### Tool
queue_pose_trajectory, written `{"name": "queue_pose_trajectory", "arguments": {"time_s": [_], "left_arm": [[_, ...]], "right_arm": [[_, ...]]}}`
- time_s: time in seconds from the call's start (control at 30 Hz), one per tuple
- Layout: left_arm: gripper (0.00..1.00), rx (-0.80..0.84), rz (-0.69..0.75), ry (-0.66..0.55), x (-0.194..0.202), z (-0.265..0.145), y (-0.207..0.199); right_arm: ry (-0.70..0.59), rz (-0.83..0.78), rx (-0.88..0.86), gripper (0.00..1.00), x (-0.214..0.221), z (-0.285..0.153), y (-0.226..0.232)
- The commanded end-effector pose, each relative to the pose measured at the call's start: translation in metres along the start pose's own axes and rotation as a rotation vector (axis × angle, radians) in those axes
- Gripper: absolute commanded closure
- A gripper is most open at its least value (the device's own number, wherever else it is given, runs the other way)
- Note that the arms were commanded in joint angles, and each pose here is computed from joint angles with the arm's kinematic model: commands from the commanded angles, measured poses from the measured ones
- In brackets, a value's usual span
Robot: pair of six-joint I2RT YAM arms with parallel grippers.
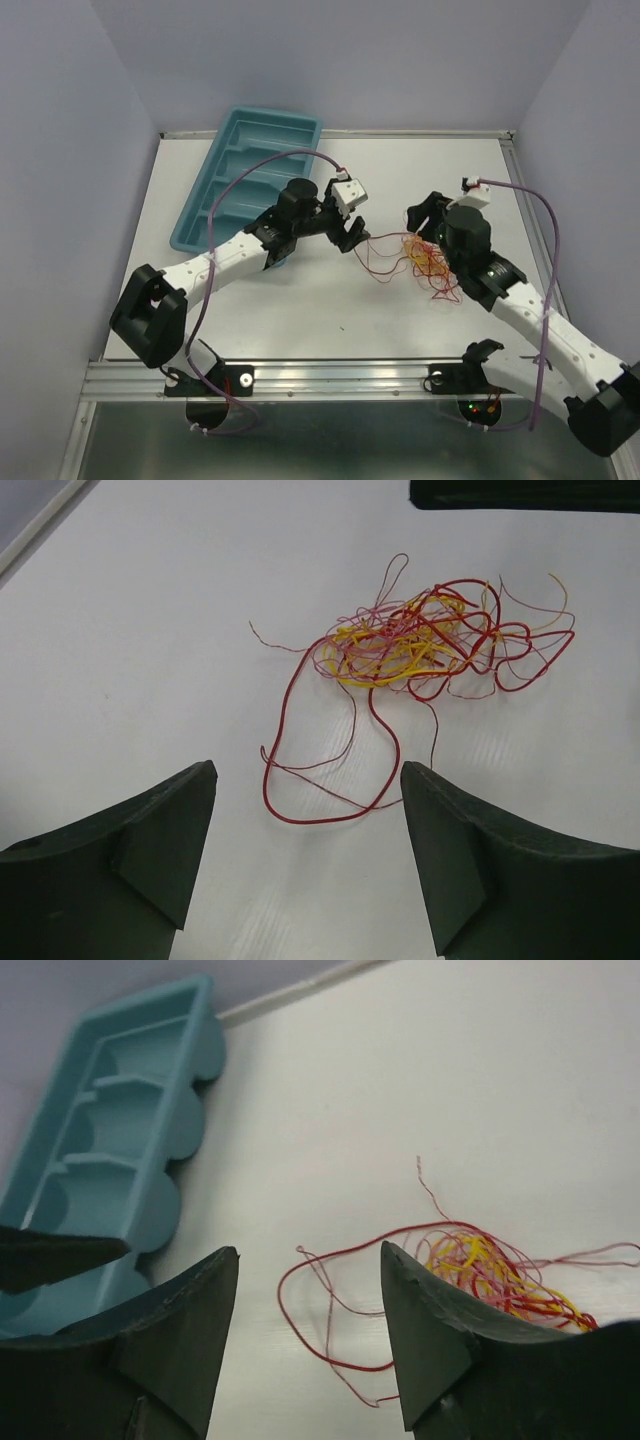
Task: Untangle the cables
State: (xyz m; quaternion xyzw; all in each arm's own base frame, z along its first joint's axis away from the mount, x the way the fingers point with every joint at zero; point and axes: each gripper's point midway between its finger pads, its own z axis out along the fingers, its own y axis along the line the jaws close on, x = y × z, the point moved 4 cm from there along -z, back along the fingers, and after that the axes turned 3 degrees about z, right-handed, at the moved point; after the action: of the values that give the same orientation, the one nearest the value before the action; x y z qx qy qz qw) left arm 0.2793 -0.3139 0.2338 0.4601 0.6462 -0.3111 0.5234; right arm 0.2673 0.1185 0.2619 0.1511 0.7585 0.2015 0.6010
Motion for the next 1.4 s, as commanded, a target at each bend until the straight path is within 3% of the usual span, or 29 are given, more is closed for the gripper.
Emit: {"name": "queue_pose_trajectory", "arguments": {"time_s": [0.0, 0.37, 0.4, 0.43, 0.5, 0.53, 0.77, 0.87, 1.17, 1.37], "left_arm": [[0.15, -0.051, -0.021, 0.004, 0.004, 0.011, 0.008], [0.16, -0.155, -0.060, 0.041, 0.014, 0.004, 0.028], [0.16, -0.157, -0.062, 0.040, 0.014, 0.004, 0.028], [0.16, -0.155, -0.063, 0.043, 0.015, 0.003, 0.028], [0.16, -0.152, -0.064, 0.047, 0.015, 0.004, 0.029], [0.16, -0.143, -0.066, 0.049, 0.016, 0.005, 0.028], [0.16, -0.077, -0.063, 0.059, 0.025, 0.016, 0.022], [0.16, -0.043, -0.066, 0.041, 0.024, 0.019, 0.018], [0.16, 0.075, -0.022, -0.136, -0.009, 0.006, -0.006], [0.18, 0.174, -0.052, -0.180, -0.021, 0.013, -0.021]], "right_arm": [[-0.014, 0.083, 0.321, 0.37, 0.007, 0.020, -0.031], [0.333, 0.150, 0.572, 0.36, 0.100, 0.084, -0.091], [0.346, 0.156, 0.574, 0.42, 0.105, 0.087, -0.091], [0.383, 0.155, 0.564, 0.56, 0.115, 0.090, -0.092], [0.376, 0.162, 0.515, 0.94, 0.114, 0.096, -0.086], [0.357, 0.173, 0.485, 0.99, 0.106, 0.094, -0.079], [0.145, 0.285, -0.022, 0.99, 0.034, 0.048, -0.009], [0.117, 0.302, -0.261, 0.99, 0.011, 0.021, 0.024], [0.069, 0.335, -0.468, 0.99, -0.010, -0.009, 0.049], [0.099, 0.369, -0.552, 0.99, -0.005, -0.014, 0.058]]}}
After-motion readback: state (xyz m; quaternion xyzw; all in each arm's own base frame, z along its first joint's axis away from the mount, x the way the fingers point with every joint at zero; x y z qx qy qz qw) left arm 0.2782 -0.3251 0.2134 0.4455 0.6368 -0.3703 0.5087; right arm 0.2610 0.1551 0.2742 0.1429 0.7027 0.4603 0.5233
